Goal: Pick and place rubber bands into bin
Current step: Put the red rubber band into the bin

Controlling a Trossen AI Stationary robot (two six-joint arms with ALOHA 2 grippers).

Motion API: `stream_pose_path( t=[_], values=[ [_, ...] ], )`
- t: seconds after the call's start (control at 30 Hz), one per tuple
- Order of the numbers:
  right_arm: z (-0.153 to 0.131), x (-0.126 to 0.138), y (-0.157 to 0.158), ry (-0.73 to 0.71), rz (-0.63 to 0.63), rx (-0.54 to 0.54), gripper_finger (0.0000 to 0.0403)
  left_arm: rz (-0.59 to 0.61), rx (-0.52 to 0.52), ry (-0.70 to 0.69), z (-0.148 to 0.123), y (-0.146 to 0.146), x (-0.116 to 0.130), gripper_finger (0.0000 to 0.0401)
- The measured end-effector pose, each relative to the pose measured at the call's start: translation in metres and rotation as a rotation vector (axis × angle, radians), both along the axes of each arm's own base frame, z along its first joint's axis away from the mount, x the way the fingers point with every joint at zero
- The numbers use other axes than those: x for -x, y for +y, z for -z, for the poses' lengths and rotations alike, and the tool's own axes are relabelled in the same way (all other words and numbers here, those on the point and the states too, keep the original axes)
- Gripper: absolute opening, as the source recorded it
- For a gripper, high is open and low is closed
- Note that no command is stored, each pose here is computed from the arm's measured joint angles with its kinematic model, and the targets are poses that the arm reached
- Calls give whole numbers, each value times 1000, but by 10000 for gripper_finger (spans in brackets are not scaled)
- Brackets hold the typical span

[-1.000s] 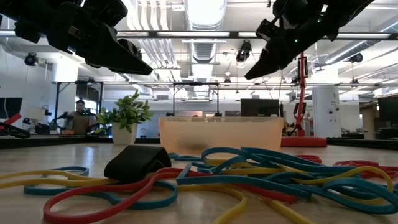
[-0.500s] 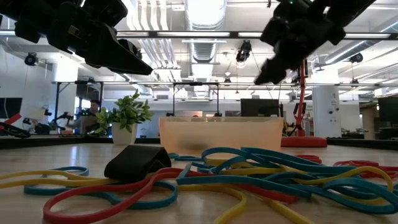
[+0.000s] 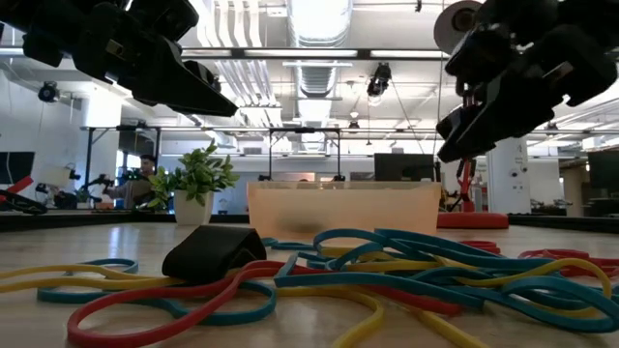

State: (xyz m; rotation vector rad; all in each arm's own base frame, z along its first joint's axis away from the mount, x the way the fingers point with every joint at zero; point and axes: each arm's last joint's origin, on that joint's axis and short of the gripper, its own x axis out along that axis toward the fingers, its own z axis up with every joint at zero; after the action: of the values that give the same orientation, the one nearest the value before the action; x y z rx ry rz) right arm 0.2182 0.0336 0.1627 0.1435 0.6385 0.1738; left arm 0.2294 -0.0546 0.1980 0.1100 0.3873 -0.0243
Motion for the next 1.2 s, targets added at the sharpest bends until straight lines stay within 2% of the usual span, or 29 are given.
stream_pose_path(
  t=[0.17, 0.5, 0.93, 1.2],
  values=[
    [7, 5, 8, -27, 19, 50, 161, 0, 1, 0, 0, 0, 0, 137],
    [19, 8, 9, -109, 32, 15, 154, -1, 2, -1, 0, 0, 0, 137],
    [64, -44, 27, 28, -86, 24, 146, -1, 3, 0, 0, 0, 0, 137],
    [72, -53, 29, 69, -99, 49, 143, -1, 3, 1, 0, 0, 0, 137]
  ],
)
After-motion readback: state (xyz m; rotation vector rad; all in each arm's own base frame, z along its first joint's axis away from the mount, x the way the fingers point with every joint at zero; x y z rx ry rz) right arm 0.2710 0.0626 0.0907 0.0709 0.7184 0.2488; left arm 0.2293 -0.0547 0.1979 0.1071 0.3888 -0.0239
